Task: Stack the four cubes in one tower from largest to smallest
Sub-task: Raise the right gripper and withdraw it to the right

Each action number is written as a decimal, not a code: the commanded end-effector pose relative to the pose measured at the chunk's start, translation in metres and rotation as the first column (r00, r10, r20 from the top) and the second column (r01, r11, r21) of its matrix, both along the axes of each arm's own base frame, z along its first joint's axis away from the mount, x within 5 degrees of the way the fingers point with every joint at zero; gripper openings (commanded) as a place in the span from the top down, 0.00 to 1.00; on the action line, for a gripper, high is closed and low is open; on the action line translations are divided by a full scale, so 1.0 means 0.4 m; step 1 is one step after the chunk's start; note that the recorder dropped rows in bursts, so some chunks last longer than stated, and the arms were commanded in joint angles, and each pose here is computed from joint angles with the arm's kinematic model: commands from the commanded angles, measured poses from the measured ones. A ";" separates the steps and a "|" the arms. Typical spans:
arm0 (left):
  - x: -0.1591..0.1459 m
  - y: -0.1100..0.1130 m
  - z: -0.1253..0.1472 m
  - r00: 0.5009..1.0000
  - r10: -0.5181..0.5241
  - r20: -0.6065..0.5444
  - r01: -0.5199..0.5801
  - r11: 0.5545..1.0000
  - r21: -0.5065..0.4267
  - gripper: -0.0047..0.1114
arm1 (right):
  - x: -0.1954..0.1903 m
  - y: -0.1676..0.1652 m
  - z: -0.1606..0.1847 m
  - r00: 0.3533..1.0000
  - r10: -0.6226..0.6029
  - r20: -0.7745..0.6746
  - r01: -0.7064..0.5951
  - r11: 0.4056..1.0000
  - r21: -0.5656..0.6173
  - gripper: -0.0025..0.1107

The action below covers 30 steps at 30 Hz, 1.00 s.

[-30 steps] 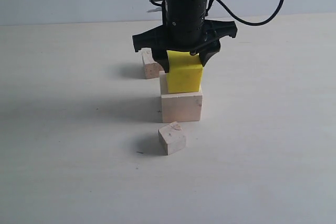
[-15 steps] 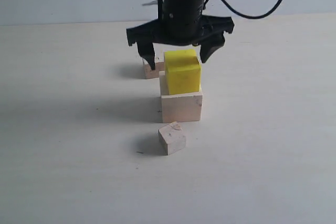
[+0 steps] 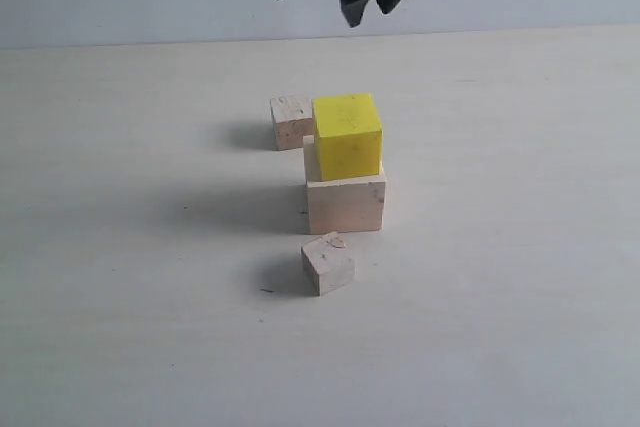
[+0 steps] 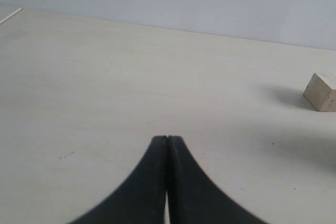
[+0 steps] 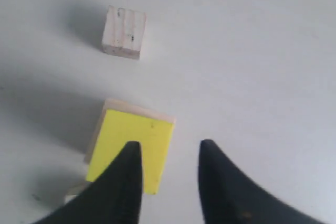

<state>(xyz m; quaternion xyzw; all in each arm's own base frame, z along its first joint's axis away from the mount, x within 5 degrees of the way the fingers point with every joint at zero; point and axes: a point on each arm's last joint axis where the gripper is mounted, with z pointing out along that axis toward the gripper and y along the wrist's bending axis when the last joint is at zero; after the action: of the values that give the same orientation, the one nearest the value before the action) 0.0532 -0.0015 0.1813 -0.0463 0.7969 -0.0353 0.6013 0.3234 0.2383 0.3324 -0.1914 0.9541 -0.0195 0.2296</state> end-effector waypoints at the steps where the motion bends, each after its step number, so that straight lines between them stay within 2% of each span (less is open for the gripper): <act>1: 0.000 0.000 -0.001 1.000 -0.005 0.008 0.005 1.000 0.003 0.96 | 0.011 -0.020 0.018 0.992 0.102 0.074 -0.091 0.986 -0.138 0.95; 5: 0.000 0.000 -0.001 1.000 -0.005 0.008 0.005 1.000 0.003 0.96 | 0.026 -0.052 0.001 0.993 0.086 0.086 -0.066 0.974 -0.216 0.98; 7: 0.000 0.000 -0.001 1.000 -0.005 0.008 0.005 1.000 0.003 0.96 | 0.037 -0.102 -0.043 0.999 0.025 0.033 -0.016 0.970 -0.244 0.98; 9: 0.000 0.000 -0.001 1.000 -0.005 0.008 0.005 1.000 0.003 0.96 | 0.034 -0.176 -0.091 0.993 -0.114 -0.017 0.106 0.962 -0.253 0.98; 12: 0.000 0.000 -0.001 1.000 -0.005 0.008 0.005 1.000 0.003 0.96 | 0.006 -0.247 -0.123 0.986 -0.164 0.034 0.168 0.975 -0.146 0.98; 15: 0.000 0.000 -0.001 1.000 -0.005 0.008 0.005 1.000 0.003 0.96 | -0.042 -0.280 -0.148 0.981 -0.190 0.047 0.193 0.979 -0.060 0.98; 19: 0.000 0.000 0.000 1.000 -0.013 0.012 0.013 0.999 0.036 0.96 | -0.094 -0.289 -0.148 0.974 -0.227 -0.012 0.227 0.974 0.008 0.98; 23: 0.000 0.000 0.001 1.000 -0.013 0.015 0.012 0.999 0.036 0.96 | -0.138 -0.306 -0.159 0.974 -0.225 -0.039 0.225 0.974 0.011 0.98; 25: 0.003 0.001 0.012 0.998 -0.011 0.063 0.008 0.999 0.049 0.96 | -0.148 -0.310 -0.157 0.974 -0.223 -0.030 0.224 0.974 0.023 0.98; 27: 0.007 0.003 0.034 0.987 0.001 0.162 -0.007 0.999 0.038 0.96 | -0.161 -0.310 -0.153 0.973 -0.227 -0.033 0.229 0.972 0.061 0.98; 30: 0.007 0.008 0.077 0.938 0.023 0.345 -0.037 0.999 0.037 0.96 | -0.174 -0.316 -0.145 0.974 -0.226 -0.026 0.228 0.971 0.074 0.98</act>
<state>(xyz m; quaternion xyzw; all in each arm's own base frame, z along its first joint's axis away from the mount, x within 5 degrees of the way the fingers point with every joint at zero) 0.0565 0.0005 0.1958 -0.0344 0.7405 -0.0171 0.6710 0.2579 0.1144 0.2695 -0.0776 0.9741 -0.0193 0.2117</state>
